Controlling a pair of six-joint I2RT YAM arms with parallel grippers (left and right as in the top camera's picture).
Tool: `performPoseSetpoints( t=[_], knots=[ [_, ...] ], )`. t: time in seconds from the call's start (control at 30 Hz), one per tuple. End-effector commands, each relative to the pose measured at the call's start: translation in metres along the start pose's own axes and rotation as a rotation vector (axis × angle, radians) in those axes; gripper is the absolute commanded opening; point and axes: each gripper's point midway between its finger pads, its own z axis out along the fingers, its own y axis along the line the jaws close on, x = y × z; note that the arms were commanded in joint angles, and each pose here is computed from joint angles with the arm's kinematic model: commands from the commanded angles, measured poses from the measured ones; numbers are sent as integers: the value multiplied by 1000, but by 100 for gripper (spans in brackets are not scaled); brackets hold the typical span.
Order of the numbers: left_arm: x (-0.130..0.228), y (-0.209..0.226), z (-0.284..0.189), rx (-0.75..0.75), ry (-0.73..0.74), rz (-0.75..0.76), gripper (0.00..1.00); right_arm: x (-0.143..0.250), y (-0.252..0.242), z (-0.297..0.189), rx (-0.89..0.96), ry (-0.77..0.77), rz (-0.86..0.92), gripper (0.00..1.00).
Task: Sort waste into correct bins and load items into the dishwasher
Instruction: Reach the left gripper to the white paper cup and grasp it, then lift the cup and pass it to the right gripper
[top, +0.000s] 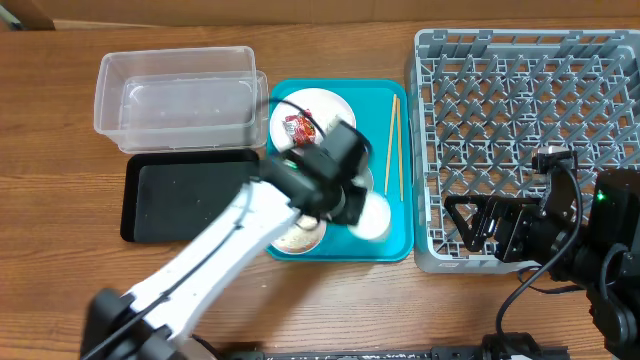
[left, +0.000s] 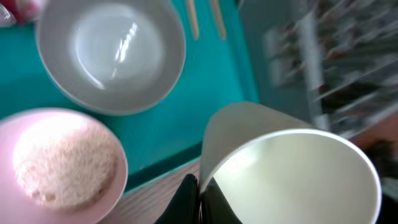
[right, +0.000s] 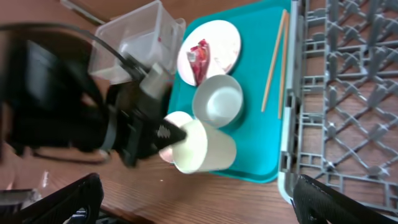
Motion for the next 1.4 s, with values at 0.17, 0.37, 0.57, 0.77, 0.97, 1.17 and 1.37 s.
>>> performPoseSetpoints(
  t=[0.17,0.37,0.57,0.77,0.97,1.17,1.37],
  knots=[
    [-29,-46,-127,881,-108,138,4,2,35,1,-211,46,-44,100],
    [-19,-65,-179,1228,-133,235,4,4,92,-15,-600,59,-265,100],
    [-14,-74,-179,1251,-118,266,4,3,109,-13,-687,69,-332,100],
    [-12,-78,-179,1256,-120,293,4,12,122,0,-747,154,-355,85],
    [-14,-78,-179,1254,-136,313,4,24,127,19,-741,238,-362,66],
    [-14,-78,-179,1254,-136,315,4,24,129,18,-745,232,-374,54],
    [-17,-74,-172,1204,-142,303,100,15,114,23,-591,167,-360,47]
  ],
)
